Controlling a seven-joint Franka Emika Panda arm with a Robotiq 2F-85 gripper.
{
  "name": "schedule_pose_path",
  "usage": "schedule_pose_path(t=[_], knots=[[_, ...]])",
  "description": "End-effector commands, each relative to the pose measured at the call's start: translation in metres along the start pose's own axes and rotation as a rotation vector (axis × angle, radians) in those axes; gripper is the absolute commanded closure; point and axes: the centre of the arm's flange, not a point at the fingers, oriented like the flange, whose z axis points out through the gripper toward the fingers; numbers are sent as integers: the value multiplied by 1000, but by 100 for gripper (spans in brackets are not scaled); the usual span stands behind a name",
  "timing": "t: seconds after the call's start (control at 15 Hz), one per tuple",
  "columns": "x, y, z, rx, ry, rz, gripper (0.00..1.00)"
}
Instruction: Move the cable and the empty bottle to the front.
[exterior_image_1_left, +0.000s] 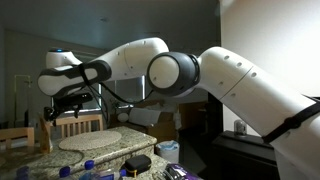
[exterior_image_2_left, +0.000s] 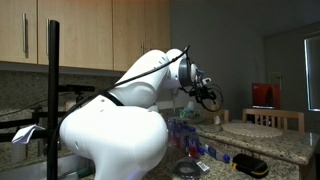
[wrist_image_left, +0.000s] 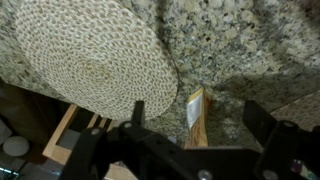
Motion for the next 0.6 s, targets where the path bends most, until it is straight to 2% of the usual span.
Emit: schedule_pose_path(t=[0.0, 0.53], knots=[[-67, 27, -41, -22, -126, 2, 0], [-132, 58, -93, -113, -433, 98, 0]])
